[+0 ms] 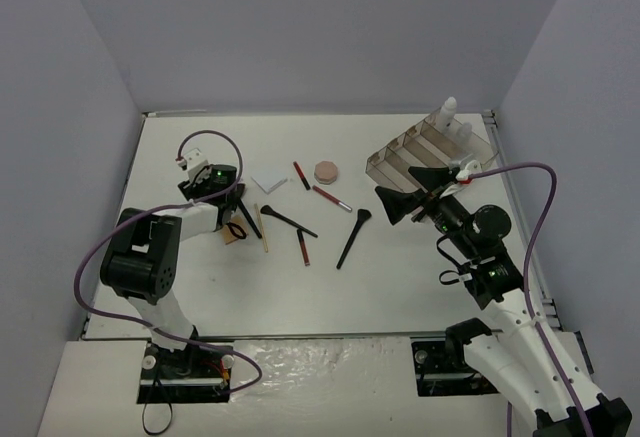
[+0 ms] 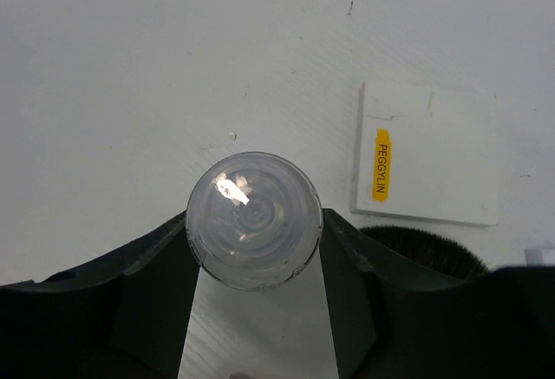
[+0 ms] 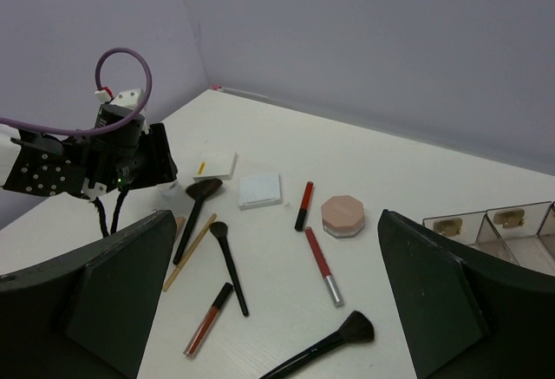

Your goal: Organize the makeup

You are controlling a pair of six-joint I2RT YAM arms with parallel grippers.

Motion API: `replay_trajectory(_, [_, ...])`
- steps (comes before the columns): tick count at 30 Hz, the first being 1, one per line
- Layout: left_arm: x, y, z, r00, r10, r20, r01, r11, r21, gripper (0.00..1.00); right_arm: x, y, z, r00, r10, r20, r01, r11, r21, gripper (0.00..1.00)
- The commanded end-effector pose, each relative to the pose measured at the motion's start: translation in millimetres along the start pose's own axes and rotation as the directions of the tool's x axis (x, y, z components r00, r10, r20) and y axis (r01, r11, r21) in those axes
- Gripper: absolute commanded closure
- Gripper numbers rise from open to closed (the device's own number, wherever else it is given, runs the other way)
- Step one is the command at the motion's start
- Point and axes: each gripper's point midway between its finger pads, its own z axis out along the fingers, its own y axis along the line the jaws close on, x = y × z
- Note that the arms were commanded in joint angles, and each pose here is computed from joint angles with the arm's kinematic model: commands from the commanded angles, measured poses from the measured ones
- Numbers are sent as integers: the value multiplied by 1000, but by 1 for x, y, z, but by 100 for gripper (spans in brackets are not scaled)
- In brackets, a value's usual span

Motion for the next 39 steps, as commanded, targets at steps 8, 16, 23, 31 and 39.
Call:
replay_trajectory(8, [-38,-18,-10,998,-21,53,17,997,71,99,-21,14,6,997,-48,63,53,996,-71,0])
replay_trajectory(16, [-94,-51,-100,978,177,111,-207,890,407,100,-23,29,16,999,-43,-7,41,986,-162,0])
replay_trajectory(23, [-99,-72,-234,932,274,239,-347,473,810,100,-37,56,27,997,-45,-63,25,956,-293,1])
replay_trajectory(31, [-88,-65,-337,903,255,346,-366,33,930,100,-58,99,44,997,-49,-53,21,903,-429,8])
replay_trajectory(39, [-82,-60,-402,869,275,411,-348,-252,903,100,-48,155,72,995,-54,-81,2,842,-540,19])
